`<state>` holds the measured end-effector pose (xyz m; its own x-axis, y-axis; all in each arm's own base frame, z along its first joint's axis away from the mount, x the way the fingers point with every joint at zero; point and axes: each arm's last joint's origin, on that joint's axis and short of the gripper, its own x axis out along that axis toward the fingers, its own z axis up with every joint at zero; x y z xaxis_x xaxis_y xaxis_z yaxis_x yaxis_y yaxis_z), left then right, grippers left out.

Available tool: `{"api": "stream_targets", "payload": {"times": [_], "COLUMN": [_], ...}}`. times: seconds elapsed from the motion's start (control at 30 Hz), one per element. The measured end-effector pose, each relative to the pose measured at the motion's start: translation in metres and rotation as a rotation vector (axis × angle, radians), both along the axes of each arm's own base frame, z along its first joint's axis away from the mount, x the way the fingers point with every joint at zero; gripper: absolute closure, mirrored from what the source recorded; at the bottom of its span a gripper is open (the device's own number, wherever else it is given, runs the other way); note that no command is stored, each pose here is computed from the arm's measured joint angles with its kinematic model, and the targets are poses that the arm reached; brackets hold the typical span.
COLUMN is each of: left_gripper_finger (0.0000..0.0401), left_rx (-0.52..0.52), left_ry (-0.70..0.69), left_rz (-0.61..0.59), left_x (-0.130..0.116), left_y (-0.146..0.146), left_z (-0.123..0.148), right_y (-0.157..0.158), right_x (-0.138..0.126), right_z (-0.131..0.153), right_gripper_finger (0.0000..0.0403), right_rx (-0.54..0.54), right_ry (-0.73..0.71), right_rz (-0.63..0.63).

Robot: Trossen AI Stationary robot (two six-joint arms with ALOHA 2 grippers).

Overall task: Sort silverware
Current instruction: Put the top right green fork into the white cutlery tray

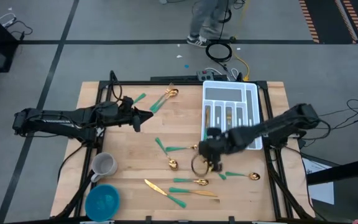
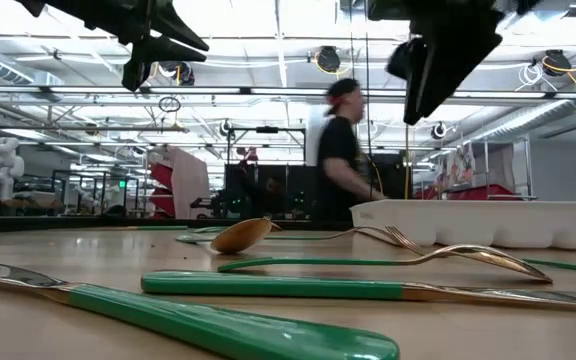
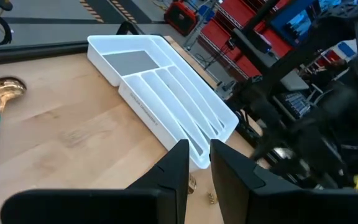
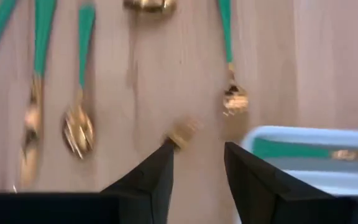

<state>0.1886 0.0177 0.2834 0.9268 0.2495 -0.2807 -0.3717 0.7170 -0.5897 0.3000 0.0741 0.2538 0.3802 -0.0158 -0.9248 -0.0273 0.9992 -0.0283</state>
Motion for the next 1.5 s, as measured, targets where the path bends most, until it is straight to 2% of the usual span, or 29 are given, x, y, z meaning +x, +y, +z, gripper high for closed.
{"api": "stream_targets", "payload": {"times": [0.07, 0.23, 0.37, 0.47, 0.67, 0.83, 1.17, 1.27, 1.43, 1.5], "left_gripper_finger": [0.0328, 0.0328, 0.0328, 0.0328, 0.0328, 0.0328, 0.0328, 0.0328, 0.0328, 0.0328], "left_rx": [0.0, 0.0, -0.002, -0.003, -0.001, 0.002, 0.003, 0.003, 0.002, 0.001], "left_ry": [0.0, 0.009, 0.021, 0.031, 0.03, 0.03, 0.036, 0.038, 0.066, 0.078], "left_rz": [0.001, 0.002, 0.004, 0.005, 0.012, 0.021, 0.022, 0.022, 0.022, 0.023], "left_x": [0.0, 0.0, -0.001, -0.001, -0.001, -0.001, -0.001, -0.001, -0.002, -0.002], "left_y": [0.0, 0.0, 0.0, 0.0, 0.0, 0.001, 0.001, 0.001, 0.001, 0.001], "left_z": [0.0, -0.001, -0.002, -0.003, -0.003, -0.003, -0.003, -0.004, -0.006, -0.007], "right_y": [-0.02, -0.059, -0.069, -0.068, -0.062, -0.059, -0.058, -0.057, -0.057, -0.057], "right_x": [0.002, 0.019, 0.031, 0.037, 0.048, 0.056, 0.06, 0.062, 0.059, 0.057], "right_z": [0.002, -0.013, -0.036, -0.054, -0.079, -0.089, -0.114, -0.119, -0.117, -0.117], "right_gripper_finger": [0.0266, 0.0266, 0.0266, 0.0266, 0.0266, 0.0266, 0.0268, 0.0292, 0.0385, 0.039], "right_rx": [0.023, 0.093, 0.182, 0.201, 0.206, 0.193, 0.261, 0.266, 0.281, 0.291], "right_ry": [0.021, 0.015, 0.05, 0.089, 0.116, 0.085, 0.137, 0.14, 0.149, 0.167], "right_rz": [0.108, 0.259, 0.362, 0.437, 0.474, 0.514, 0.543, 0.563, 0.575, 0.571]}}
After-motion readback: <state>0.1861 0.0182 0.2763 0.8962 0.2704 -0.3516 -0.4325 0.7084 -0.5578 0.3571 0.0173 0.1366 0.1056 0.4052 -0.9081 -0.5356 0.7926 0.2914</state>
